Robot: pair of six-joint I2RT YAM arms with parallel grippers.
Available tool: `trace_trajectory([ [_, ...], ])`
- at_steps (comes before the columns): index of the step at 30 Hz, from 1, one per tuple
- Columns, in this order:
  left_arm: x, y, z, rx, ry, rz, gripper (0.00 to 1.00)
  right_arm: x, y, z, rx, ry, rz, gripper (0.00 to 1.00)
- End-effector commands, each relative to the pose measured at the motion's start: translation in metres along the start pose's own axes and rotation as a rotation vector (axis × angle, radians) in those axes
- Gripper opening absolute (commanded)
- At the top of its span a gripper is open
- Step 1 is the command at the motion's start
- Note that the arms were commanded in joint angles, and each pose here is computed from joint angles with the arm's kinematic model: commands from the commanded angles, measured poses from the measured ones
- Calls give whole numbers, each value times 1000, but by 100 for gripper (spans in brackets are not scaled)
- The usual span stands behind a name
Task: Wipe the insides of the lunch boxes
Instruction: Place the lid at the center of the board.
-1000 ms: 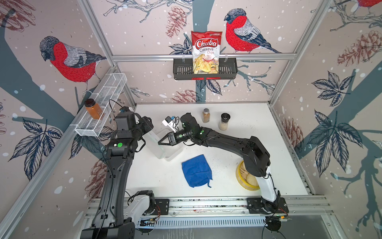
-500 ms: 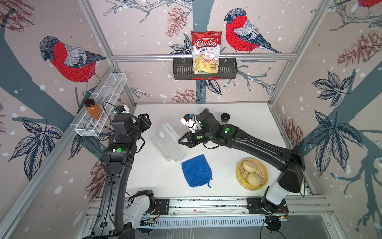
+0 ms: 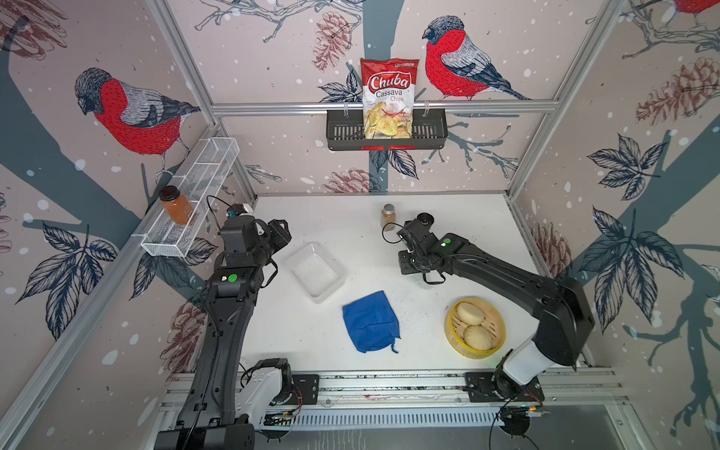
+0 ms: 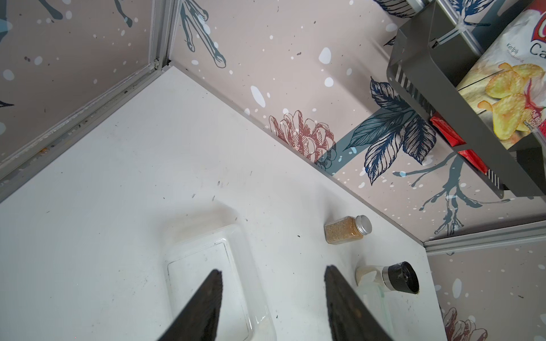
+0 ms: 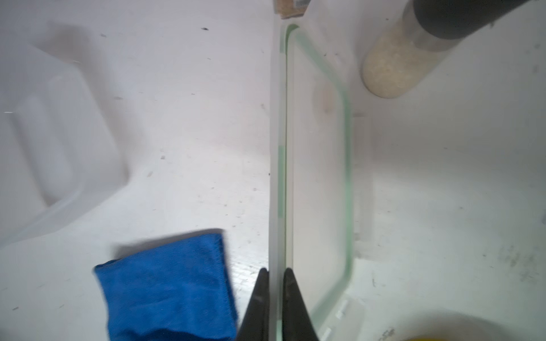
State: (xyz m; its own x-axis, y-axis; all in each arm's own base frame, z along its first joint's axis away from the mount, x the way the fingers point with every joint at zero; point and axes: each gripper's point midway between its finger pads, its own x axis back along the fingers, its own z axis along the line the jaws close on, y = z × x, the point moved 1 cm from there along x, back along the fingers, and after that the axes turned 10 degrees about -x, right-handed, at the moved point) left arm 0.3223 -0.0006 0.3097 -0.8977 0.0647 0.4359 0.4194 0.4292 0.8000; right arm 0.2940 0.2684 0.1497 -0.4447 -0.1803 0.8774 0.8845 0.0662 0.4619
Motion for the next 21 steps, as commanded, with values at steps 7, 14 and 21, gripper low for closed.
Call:
trace_trajectory([
  [7, -9, -3, -1, -8, -22, -3, 55, -57, -14, 19, 107, -189, 11, 0],
  [14, -12, -6, 3, -7, -4, 7, 56, -87, -26, 60, 146, -110, 51, 22],
  [21, -26, -5, 17, -32, 71, 11, 69, -73, -33, 88, 138, 19, 52, 60],
])
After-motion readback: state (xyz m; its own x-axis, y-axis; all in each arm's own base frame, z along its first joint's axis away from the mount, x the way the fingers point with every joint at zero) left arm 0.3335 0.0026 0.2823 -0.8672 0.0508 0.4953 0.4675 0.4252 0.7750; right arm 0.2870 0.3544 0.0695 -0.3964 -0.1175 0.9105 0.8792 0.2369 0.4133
